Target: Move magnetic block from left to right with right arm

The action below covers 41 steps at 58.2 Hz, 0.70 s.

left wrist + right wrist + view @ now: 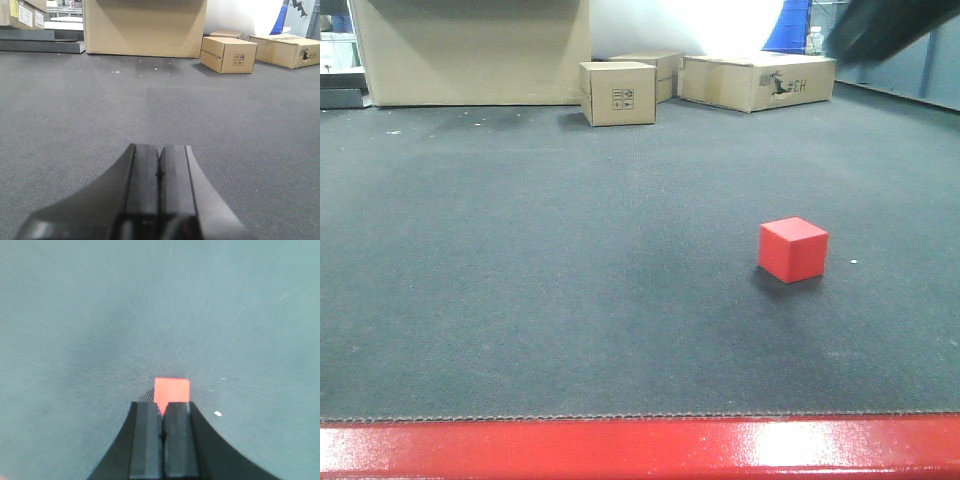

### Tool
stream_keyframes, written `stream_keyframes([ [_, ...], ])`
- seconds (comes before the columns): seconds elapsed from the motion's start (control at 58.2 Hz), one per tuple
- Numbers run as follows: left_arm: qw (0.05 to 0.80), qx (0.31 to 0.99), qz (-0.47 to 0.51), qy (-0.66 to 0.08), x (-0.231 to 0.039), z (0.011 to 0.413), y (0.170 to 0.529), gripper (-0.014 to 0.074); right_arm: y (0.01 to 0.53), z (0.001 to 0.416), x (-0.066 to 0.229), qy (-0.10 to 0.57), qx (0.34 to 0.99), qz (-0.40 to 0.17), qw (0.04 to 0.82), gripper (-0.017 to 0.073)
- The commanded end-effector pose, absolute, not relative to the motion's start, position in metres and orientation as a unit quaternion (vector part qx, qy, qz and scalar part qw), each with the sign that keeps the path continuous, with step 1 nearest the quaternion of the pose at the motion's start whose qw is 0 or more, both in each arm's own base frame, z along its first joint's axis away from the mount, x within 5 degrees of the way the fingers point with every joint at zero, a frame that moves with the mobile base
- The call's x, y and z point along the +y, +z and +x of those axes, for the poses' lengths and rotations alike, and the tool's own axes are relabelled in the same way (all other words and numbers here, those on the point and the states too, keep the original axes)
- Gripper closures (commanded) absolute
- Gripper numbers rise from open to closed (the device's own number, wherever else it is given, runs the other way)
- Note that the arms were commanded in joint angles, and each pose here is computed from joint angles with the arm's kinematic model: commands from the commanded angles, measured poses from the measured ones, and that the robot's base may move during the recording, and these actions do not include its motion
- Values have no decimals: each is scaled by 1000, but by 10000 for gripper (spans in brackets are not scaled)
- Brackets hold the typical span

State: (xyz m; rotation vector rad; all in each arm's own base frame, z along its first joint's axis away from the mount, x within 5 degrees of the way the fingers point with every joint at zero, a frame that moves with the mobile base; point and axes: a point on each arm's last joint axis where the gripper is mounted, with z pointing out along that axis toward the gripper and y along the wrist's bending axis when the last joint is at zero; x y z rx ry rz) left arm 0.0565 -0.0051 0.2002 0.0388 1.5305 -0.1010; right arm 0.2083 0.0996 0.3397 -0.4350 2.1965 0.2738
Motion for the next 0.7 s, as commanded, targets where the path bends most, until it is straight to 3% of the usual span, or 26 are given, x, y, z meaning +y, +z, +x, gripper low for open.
stream_keyframes([
  [0.0,748,661,10,-49,-4,56,206,720,363,186,88,128,829,-169,518,503],
  [0.361,748,661,10,-49,-4,56,206,720,357,105,50,154,752,-153,623,503],
  [0.688,748,661,10,-49,-4,56,206,720,349,85,41,158,738,-150,638,503],
])
